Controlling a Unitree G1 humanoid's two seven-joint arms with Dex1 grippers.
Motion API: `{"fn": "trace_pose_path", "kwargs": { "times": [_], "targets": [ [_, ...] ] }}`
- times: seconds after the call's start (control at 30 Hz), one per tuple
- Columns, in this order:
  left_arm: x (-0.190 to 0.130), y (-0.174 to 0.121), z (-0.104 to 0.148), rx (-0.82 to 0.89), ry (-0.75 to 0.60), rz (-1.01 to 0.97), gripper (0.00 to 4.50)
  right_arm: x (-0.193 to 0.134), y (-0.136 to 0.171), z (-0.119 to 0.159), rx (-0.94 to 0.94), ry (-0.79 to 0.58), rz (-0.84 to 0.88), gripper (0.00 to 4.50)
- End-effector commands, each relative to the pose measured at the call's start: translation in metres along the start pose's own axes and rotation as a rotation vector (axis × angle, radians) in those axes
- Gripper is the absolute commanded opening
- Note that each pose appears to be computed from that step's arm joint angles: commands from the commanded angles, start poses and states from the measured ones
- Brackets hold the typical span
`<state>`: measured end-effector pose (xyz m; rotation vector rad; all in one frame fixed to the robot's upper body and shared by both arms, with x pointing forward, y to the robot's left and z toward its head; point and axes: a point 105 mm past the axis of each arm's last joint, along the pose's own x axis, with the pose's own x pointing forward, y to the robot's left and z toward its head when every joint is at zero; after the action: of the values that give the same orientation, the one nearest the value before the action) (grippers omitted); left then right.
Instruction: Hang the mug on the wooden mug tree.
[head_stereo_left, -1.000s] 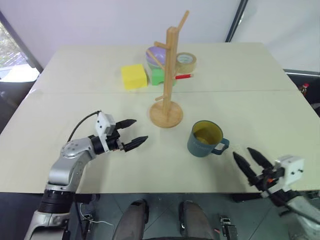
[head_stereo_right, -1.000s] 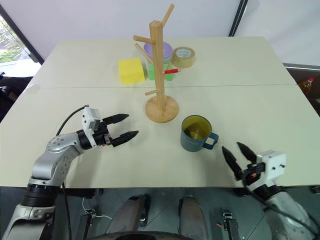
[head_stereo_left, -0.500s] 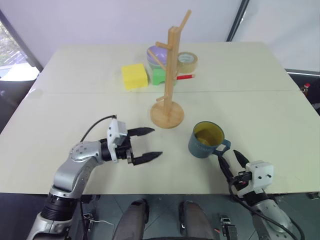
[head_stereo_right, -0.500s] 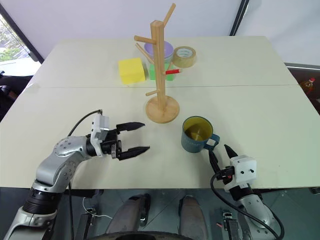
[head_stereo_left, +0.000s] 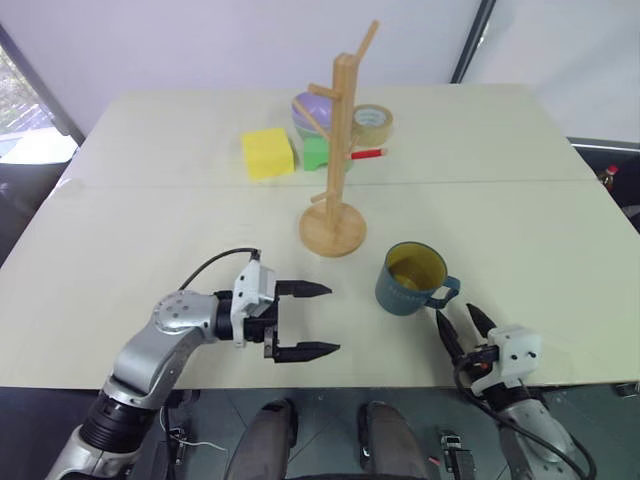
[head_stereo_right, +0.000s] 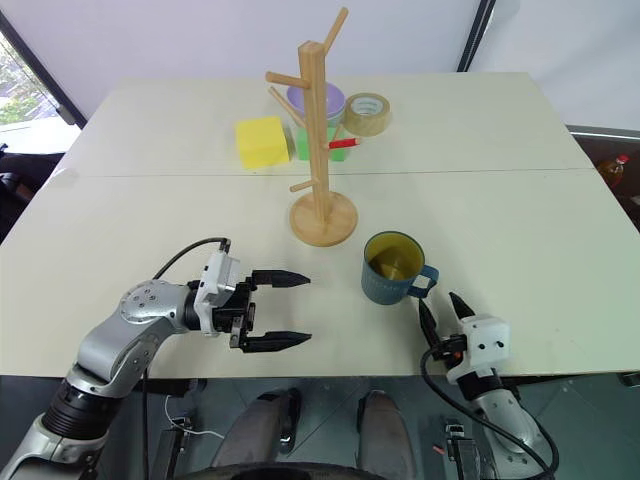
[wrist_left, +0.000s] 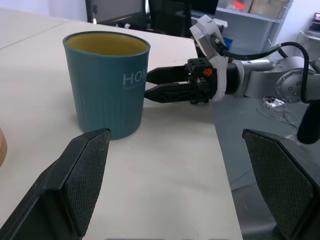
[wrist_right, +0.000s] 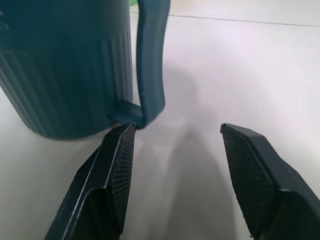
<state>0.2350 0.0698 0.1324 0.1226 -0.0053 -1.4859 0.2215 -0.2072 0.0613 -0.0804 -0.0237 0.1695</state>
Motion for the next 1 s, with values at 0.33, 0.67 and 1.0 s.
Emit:
{"fn": "trace_pose_path", "kwargs": {
  "times": [0.33, 0.67, 1.0],
  "targets": [
    [0.005, -0.005, 0.010, 0.047, -0.018, -0.014, 4.50, 0.013, 0.004, 0.019, 0.016, -0.063, 0.013, 2.79],
    [0.005, -0.004, 0.015, 0.053, -0.019, 0.006, 4.50, 0.024, 0.007, 0.025, 0.045, -0.081, 0.030, 0.97],
    [0.002, 0.001, 0.017, 0.057, -0.011, 0.030, 4.50, 0.027, 0.011, 0.037, -0.007, -0.101, 0.085, 0.02]
  ]
}}
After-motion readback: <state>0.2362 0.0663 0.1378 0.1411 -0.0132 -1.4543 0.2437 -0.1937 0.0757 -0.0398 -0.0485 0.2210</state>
